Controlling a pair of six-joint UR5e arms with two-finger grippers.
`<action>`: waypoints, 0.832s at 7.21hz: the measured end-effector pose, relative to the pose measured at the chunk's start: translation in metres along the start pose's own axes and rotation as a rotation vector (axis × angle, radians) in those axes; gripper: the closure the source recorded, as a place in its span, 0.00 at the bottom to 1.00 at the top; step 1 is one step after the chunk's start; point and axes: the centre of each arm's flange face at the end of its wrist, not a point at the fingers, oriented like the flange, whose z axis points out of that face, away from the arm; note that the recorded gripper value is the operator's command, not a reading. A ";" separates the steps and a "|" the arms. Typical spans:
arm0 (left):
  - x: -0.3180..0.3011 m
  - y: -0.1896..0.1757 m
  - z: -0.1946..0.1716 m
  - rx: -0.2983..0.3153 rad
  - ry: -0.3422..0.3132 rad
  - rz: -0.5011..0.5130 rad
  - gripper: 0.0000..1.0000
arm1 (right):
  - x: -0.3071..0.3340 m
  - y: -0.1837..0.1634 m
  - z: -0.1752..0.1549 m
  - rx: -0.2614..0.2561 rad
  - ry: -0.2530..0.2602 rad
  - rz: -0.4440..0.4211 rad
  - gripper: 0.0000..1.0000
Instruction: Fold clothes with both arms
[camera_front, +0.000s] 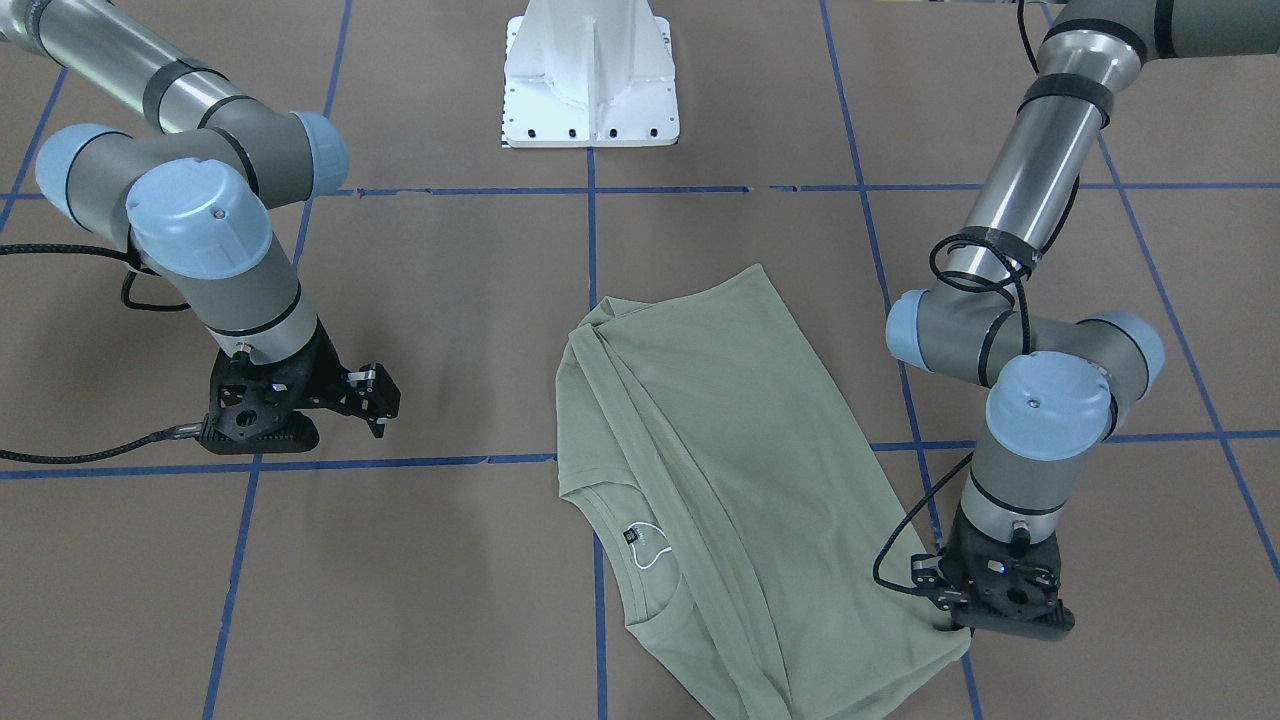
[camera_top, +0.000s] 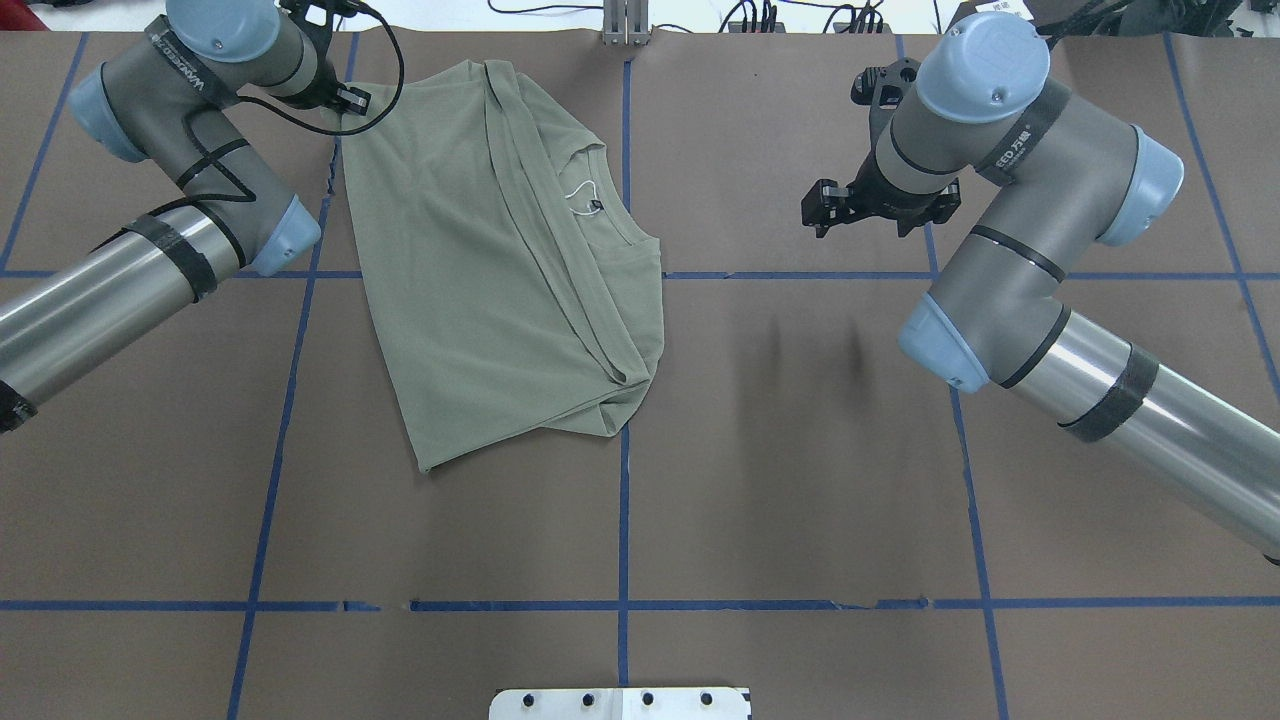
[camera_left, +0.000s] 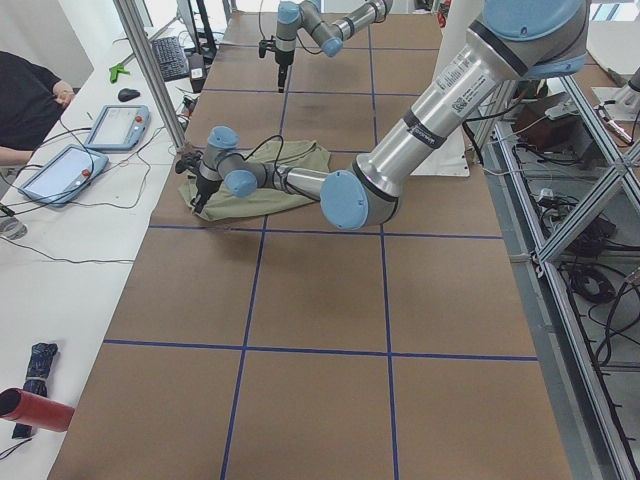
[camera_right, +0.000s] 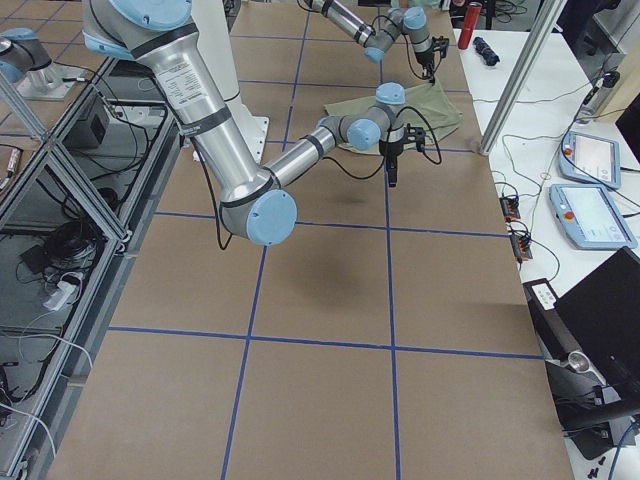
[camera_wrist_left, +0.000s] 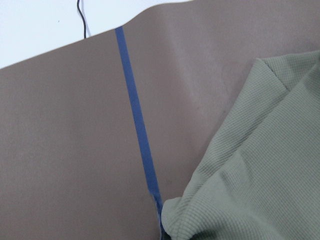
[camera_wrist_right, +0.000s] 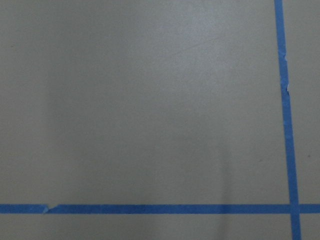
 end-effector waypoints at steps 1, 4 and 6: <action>-0.013 0.004 -0.001 0.015 0.035 0.001 0.00 | -0.022 0.005 0.001 -0.004 -0.013 0.023 0.00; -0.043 0.030 -0.021 -0.002 0.146 -0.006 0.00 | -0.129 0.041 0.020 0.039 -0.012 0.224 0.11; -0.047 0.043 -0.029 -0.016 0.191 -0.011 0.00 | -0.172 0.091 0.042 0.062 0.000 0.381 0.26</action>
